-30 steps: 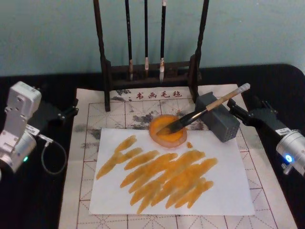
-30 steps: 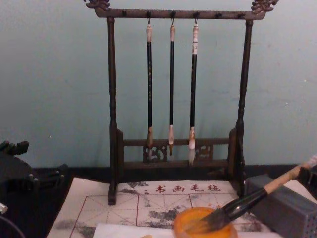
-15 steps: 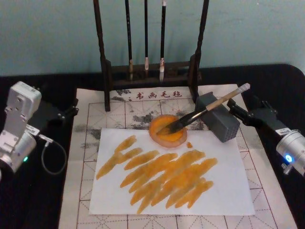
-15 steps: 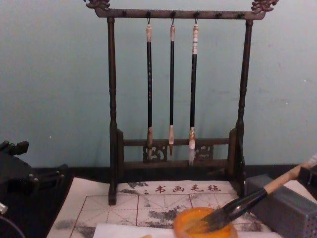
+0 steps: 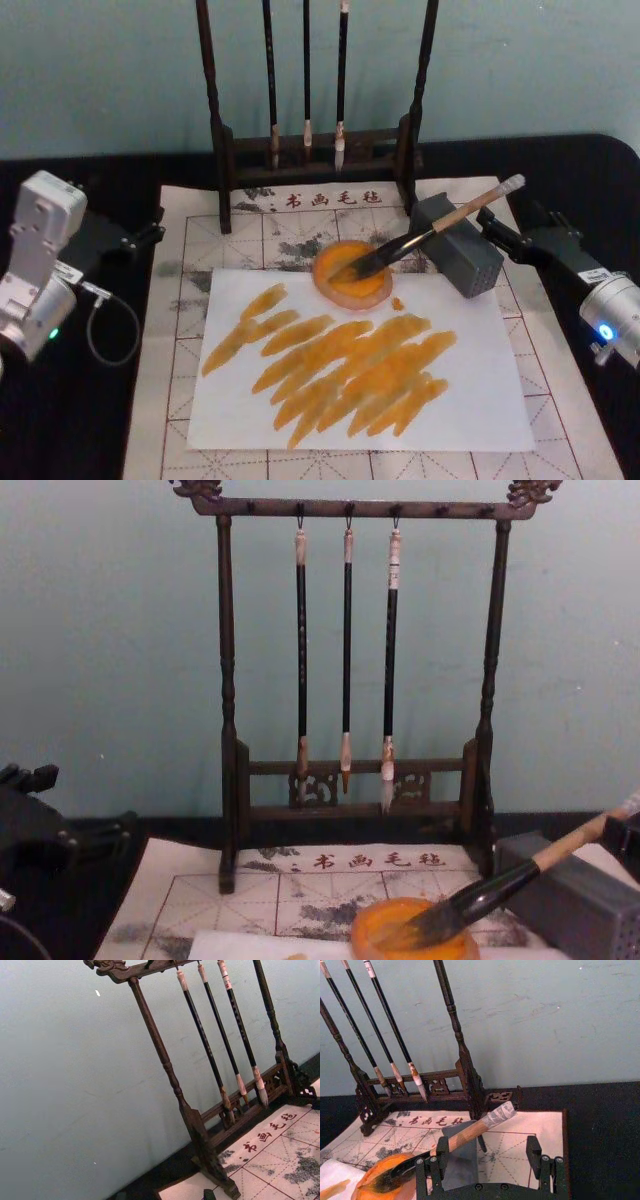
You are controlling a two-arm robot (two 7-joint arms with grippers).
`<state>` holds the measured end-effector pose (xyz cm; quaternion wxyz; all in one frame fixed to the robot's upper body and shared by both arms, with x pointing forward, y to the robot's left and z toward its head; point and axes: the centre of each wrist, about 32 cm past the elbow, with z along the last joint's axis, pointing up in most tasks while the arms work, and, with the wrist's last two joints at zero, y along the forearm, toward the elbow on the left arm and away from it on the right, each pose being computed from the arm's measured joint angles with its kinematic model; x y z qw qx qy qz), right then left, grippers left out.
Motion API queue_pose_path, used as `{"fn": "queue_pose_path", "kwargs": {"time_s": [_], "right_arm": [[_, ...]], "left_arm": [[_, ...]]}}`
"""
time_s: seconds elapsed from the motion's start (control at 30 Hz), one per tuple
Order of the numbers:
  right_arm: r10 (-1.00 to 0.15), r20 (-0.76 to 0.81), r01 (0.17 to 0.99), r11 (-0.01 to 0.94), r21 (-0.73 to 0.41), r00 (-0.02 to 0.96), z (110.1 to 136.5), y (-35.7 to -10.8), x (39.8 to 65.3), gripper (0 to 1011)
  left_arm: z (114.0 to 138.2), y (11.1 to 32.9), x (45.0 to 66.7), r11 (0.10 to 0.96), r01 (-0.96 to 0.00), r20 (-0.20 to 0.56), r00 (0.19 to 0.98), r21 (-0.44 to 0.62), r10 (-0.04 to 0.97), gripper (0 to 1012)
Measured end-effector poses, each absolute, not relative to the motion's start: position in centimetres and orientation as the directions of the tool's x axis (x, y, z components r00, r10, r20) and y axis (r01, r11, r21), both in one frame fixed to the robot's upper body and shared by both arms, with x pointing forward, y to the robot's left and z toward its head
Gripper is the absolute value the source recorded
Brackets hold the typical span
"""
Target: Pick up the brush from the inkstone, write on the paper, then place the brush back to its original position.
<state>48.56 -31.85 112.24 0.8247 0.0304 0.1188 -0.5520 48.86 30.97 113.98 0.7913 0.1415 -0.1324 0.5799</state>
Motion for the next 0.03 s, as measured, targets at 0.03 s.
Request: {"fn": "queue_pose_path", "kwargs": {"time_s": [0.03], "right_arm": [[-0.903, -0.23, 0.918, 0.389, -0.081, 0.362, 112.24, -31.85, 48.56, 1003]], "left_arm": [[113.98, 30.97, 48.86, 0.287, -0.955, 0.374, 0.292, 0.07, 0.88, 1001]]}}
